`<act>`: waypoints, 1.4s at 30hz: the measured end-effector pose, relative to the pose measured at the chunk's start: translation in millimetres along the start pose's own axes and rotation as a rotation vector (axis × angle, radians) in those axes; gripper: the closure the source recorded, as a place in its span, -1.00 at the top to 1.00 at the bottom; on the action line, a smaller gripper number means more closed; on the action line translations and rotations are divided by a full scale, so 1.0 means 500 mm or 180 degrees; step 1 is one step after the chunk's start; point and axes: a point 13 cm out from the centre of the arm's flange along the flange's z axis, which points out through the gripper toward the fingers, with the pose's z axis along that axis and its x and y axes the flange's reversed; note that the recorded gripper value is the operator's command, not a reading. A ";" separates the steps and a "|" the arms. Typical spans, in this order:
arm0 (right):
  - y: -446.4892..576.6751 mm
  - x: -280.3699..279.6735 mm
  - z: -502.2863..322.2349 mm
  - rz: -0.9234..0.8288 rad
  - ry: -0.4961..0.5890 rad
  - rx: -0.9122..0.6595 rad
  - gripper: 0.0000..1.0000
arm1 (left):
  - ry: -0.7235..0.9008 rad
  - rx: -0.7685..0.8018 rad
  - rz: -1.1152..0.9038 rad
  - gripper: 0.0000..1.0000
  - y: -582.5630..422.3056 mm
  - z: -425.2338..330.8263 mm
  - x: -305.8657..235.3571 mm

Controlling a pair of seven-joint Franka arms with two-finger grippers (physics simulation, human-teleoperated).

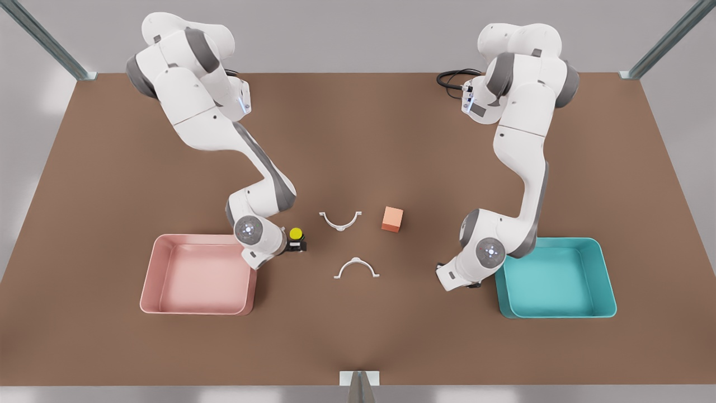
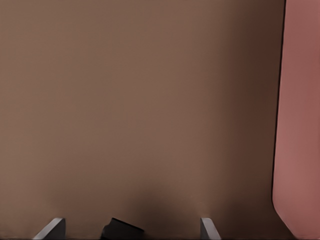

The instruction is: Place the red button in the blue storage box with the left arm, and place the yellow button in the pink storage box with the right arm

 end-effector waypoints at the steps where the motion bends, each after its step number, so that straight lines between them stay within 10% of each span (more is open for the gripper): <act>1: -0.004 0.011 -0.002 0.0012 -0.0011 0.0007 1.00 | -0.0017 -0.0006 -0.0010 -0.04 0.006 -0.014 -0.003; 18: 0.058 0.109 0.065 0.0336 0.0021 -0.0084 1.00 | 0.0187 0.0033 -0.0401 0.04 0.527 -0.309 0.190; 19: 0.055 0.105 0.065 0.0369 0.0010 -0.0087 1.00 | 0.0194 0.0049 -0.0342 0.77 0.528 -0.306 0.192; 20: 0.051 0.103 0.067 0.0398 0.0002 -0.0084 1.00 | 0.0195 0.0065 -0.0283 1.00 0.528 -0.304 0.193; 26: 0.037 0.093 0.084 0.0491 -0.0048 -0.0056 0.98 | 0.0195 0.0107 0.0053 1.00 0.520 -0.302 0.190; 28: 0.041 0.092 0.085 0.0510 -0.0064 -0.0060 0.82 | 0.0083 0.0074 0.0175 1.00 0.463 -0.366 0.157; 31: 0.043 0.088 0.082 0.0556 -0.0082 -0.0072 -0.34 | -0.0263 -0.0127 0.0253 1.00 0.352 -0.586 0.112; 35: 0.040 0.080 0.073 0.0610 -0.0102 -0.0113 -0.44 | -0.0377 -0.0318 0.0081 1.00 0.288 -0.830 0.189; 42: 0.027 0.008 -0.111 0.0541 -0.0493 -0.0126 -0.45 | 0.0097 -0.0280 -0.0319 1.00 0.269 -0.836 0.282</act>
